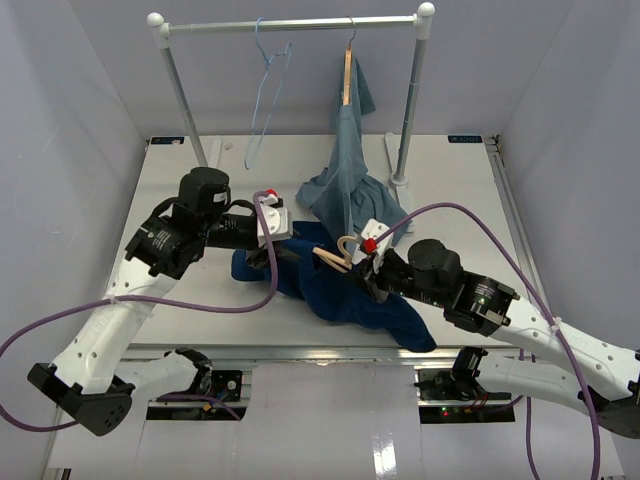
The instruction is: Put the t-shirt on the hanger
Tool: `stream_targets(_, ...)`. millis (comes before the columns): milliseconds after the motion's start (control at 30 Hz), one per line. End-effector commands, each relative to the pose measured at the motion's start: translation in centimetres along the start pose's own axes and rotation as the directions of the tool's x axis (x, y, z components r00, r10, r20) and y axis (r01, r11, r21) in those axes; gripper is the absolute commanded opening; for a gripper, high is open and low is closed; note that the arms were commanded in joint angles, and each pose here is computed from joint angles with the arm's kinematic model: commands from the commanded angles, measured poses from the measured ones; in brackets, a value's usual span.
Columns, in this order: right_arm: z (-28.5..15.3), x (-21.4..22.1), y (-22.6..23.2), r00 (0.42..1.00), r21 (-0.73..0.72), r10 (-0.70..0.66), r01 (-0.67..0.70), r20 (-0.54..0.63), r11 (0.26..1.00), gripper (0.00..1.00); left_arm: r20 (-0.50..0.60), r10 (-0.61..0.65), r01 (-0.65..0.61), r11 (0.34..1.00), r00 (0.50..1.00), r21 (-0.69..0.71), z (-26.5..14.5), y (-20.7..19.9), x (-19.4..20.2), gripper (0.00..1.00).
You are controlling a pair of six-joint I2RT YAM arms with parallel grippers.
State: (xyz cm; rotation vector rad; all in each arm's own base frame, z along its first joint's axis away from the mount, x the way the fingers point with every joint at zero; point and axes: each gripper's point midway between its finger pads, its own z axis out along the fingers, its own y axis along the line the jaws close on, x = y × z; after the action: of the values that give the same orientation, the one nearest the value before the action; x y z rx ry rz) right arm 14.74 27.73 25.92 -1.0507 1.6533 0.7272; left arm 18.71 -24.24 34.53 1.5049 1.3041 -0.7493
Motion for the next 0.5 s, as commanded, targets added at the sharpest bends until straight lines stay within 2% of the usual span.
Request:
stream_targets(0,-1.2,-4.3,-0.5,0.991,0.024,0.0,-0.004,0.137,1.0,0.08,-0.066,-0.017,0.022,0.996,0.998,0.082,0.7,-1.8,2.8,0.55)
stream_targets(200,-1.5,-4.5,0.0,0.989,-0.002,-0.002,0.002,0.145,1.0,0.08,-0.128,-0.013,0.017,0.999,0.992,0.033,1.2,-1.3,5.0,0.57)
stream_targets(333,-1.5,-4.7,0.7,0.989,-0.047,-0.008,0.015,0.148,0.999,0.08,-0.089,0.033,-0.032,0.999,0.995,0.016,1.7,-1.0,4.8,0.59)
stream_targets(467,-1.5,-4.9,1.2,0.989,-0.075,-0.012,0.023,0.15,0.997,0.08,-0.088,0.026,-0.024,1.0,0.996,0.017,2.2,-0.7,5.1,0.59)
